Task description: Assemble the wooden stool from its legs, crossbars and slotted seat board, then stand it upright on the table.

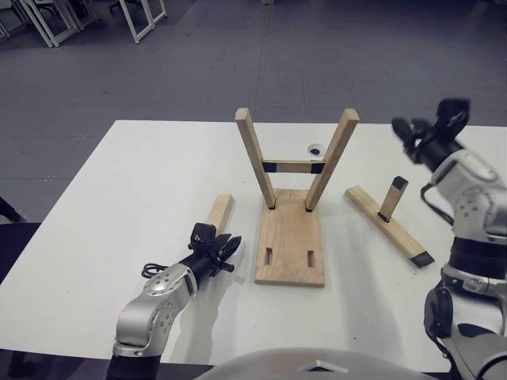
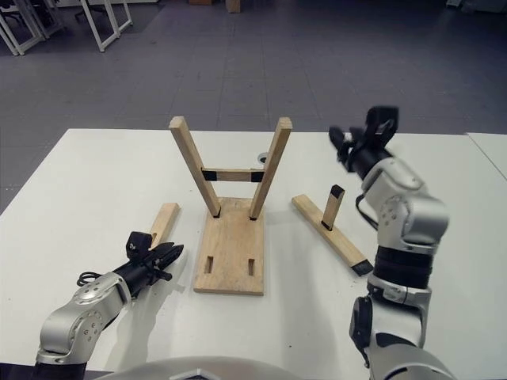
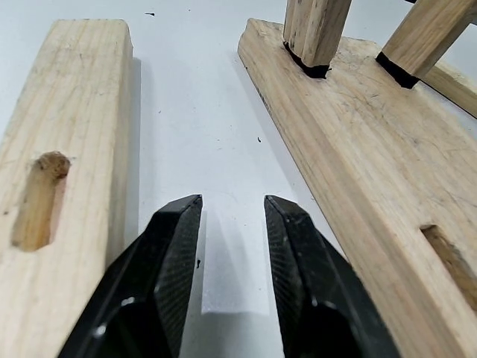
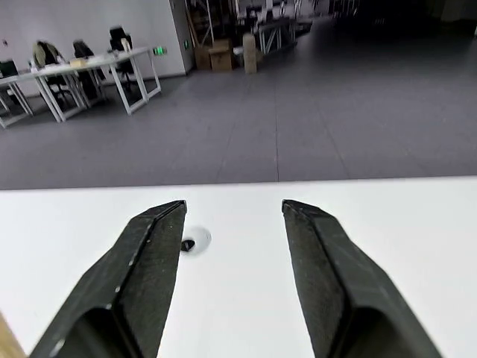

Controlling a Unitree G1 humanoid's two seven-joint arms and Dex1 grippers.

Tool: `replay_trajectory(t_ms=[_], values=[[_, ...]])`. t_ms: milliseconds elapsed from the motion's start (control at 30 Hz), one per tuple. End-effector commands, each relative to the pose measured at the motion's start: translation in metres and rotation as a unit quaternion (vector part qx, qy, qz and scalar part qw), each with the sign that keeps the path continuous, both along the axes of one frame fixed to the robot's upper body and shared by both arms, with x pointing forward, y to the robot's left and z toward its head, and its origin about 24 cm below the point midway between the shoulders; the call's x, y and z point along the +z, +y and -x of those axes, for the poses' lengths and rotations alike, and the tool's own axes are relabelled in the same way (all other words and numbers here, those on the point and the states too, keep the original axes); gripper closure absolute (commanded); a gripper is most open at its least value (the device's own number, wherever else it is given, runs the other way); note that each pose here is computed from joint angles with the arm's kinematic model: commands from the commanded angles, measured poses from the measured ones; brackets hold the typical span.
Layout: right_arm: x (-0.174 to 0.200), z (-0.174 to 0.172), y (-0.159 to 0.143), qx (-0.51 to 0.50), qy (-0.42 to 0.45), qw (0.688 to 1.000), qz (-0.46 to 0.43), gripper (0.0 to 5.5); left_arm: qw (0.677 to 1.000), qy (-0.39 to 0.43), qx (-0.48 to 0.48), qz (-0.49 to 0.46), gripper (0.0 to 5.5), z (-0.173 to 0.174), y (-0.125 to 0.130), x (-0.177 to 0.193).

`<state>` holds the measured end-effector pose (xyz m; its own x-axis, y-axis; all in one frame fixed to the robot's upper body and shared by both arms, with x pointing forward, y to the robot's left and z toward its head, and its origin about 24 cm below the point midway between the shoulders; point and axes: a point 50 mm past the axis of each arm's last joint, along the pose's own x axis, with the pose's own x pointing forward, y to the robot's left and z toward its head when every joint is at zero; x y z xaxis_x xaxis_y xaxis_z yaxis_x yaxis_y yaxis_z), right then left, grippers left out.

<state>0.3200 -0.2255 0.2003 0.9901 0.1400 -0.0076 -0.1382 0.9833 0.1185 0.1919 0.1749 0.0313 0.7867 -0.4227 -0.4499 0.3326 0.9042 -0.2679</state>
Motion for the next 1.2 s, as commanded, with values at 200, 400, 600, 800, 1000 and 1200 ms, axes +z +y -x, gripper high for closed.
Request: replay_trajectory(t_ms=[200, 400, 600, 800, 1000, 1200], values=[[-0.003, 0.03, -0.064, -0.067, 0.025, 0.994, 0.084, 3.13, 1.0, -0.01, 0.014, -0.008, 3.97, -0.002, 0.003, 0.001], [-0.096, 0.081, -0.091, 0.005, 0.178, 0.978, 0.106, 2.24, 1.0, -0.013, 0.013, -0.008, 3.97, -0.001, 0.003, 0.001], [-0.126, 0.118, -0.089, 0.161, 0.244, 0.954, 0.068, 0.97, 1.0, -0.012, 0.016, -0.01, 3.97, -0.001, 0.005, 0.001], [-0.139, 0.112, -0.071, 0.236, 0.262, 0.929, 0.112, 0.97, 1.0, -0.013, 0.015, -0.008, 3.97, -0.005, 0.003, 0.001], [-0.157, 0.094, -0.065, 0.207, 0.258, 0.931, 0.151, 0.97, 1.0, -0.017, 0.012, -0.008, 3.97, -0.008, 0.003, 0.003], [-0.168, 0.098, -0.066, 0.201, 0.28, 0.918, 0.195, 1.93, 1.0, -0.021, 0.017, -0.011, 3.97, -0.011, 0.006, 0.005]])
